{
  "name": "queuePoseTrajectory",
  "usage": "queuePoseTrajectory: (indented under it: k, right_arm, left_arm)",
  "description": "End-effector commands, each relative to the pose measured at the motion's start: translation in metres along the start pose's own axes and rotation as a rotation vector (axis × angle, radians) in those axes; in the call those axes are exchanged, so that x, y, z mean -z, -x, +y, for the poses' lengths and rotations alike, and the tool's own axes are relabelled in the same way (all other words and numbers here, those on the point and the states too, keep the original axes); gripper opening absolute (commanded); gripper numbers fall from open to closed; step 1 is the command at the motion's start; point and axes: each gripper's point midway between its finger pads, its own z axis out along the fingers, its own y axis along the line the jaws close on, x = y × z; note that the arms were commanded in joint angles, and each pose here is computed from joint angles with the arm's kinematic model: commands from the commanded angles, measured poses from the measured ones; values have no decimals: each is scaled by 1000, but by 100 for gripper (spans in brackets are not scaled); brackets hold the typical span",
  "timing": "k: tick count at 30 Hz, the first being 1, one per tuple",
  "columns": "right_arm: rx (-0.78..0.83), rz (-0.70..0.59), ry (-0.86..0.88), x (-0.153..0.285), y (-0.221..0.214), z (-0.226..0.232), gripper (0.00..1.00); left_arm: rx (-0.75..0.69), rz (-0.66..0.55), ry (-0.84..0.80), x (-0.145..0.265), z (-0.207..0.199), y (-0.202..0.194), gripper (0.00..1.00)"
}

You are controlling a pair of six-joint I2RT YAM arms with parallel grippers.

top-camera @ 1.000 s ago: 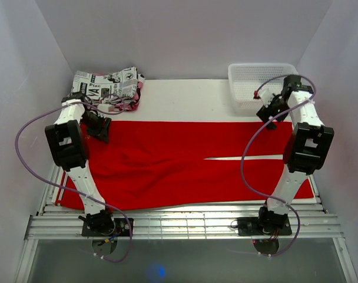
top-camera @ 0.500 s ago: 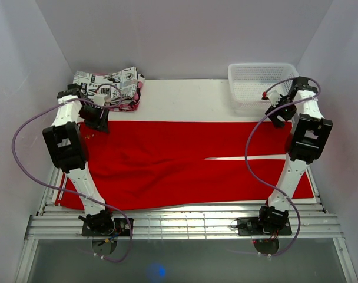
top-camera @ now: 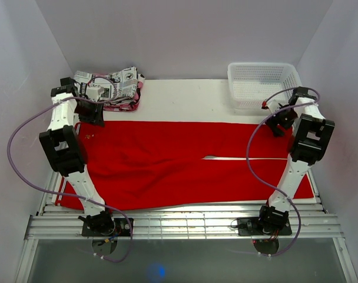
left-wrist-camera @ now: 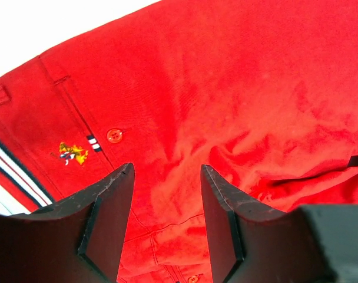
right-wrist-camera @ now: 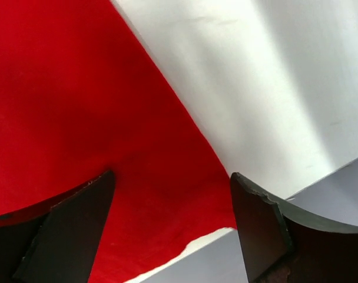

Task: Fold and stack the trousers
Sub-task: Fold the trousers

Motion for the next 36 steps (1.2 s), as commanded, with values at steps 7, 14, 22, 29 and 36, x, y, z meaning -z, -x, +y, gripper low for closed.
queuePoseTrajectory:
  k: [7,14,22,29,36]
  right_arm:
    - [-20,73,430,-4,-54,141,82]
    - [-67,41,319,6,-42,86,78]
    - [3,123,342,6,-56,92,8]
    - [12,99,213,34,-31,63,8]
    - [45,137,114,62,-18,54,8]
  left_arm:
    - [-13,-84,36,35,1,14,59]
    - [7,-94,57,33,19,22,59]
    - [-79,-119,56,39,96,38,62]
    - [-318,-90,-8,1,110,6,61]
    - [-487,-114,-43,-43,141,8,58]
